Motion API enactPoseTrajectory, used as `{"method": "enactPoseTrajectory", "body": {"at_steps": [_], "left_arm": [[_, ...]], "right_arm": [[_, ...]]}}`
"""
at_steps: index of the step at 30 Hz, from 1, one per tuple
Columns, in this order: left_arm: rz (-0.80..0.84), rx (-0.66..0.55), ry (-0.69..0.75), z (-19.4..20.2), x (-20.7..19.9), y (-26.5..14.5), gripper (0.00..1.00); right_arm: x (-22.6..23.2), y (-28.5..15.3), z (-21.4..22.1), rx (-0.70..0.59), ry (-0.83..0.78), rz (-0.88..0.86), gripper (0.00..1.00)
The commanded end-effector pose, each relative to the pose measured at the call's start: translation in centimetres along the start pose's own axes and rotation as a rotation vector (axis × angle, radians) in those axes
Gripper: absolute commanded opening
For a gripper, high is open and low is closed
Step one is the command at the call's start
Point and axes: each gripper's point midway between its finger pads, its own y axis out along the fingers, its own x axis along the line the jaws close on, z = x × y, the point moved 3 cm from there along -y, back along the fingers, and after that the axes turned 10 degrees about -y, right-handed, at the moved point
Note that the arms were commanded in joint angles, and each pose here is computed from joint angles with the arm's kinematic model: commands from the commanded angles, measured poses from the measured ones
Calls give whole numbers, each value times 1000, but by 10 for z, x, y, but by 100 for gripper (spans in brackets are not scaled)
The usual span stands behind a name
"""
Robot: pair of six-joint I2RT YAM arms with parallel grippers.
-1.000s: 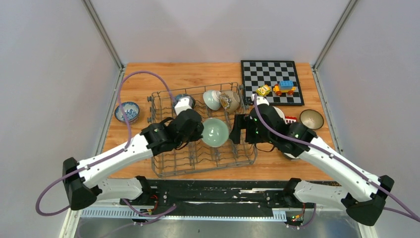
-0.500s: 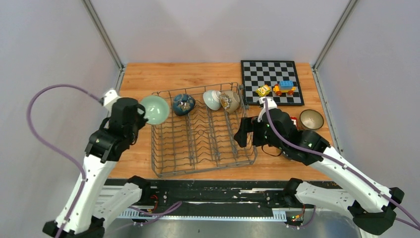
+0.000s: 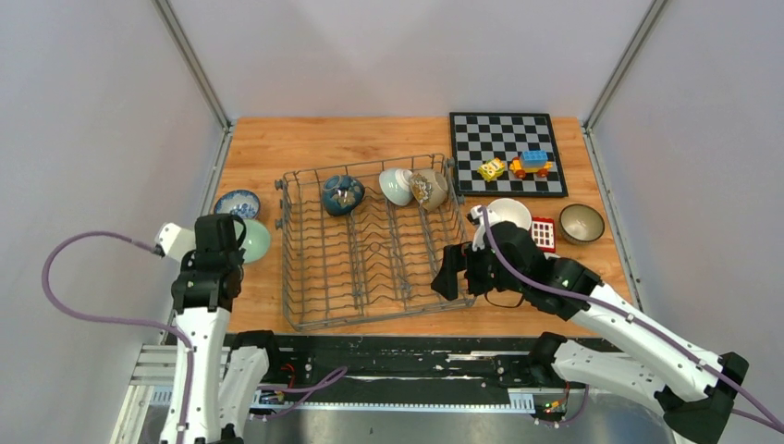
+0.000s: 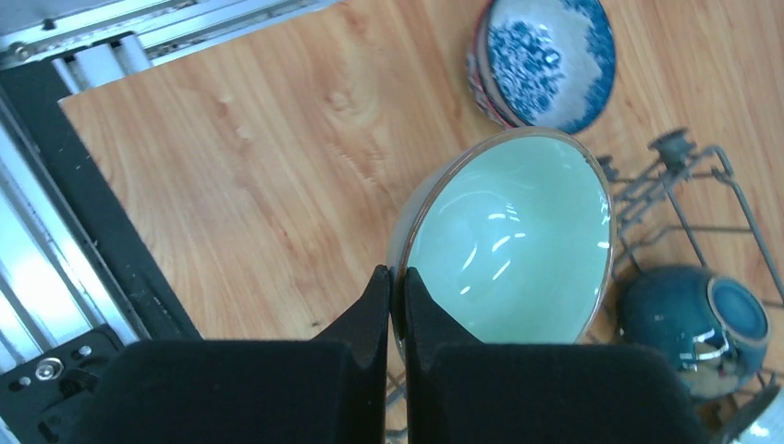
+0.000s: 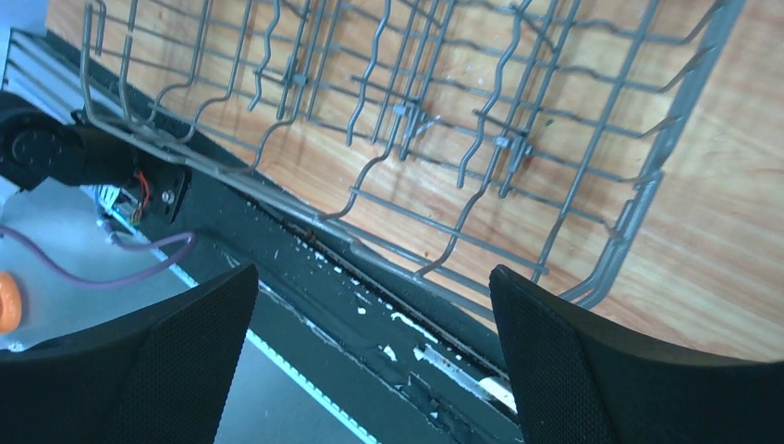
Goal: Unload the bowls from the dish rack
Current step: Place the bowl at the center of the board.
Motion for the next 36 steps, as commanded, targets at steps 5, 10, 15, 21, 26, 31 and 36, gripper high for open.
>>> {"method": "enactPoseTrajectory", "body": {"at_steps": [5, 10, 15, 21, 26, 31, 36], "left_arm": [[-40, -223, -286, -29, 13, 15, 0], [-99, -172, -349, -10, 23, 43, 0], [-139, -159, -397, 5, 36, 63, 0], [-127, -158, -466, 18, 45, 78, 0], [-121, -144, -493, 32, 51, 89, 0], [-151, -141, -474, 37, 58, 93, 0], [-172, -129, -450, 39, 62, 94, 34]], "right_arm": [[14, -1, 13, 6, 41, -119, 98], [8, -8, 14, -25, 28, -96, 98], [2, -18, 10, -42, 1, -61, 98], [-1, -20, 7, -51, -15, -34, 98], [-3, -19, 7, -41, -23, -20, 98], [-6, -18, 6, -45, -26, 2, 98], [-6, -17, 4, -46, -32, 8, 98]]}}
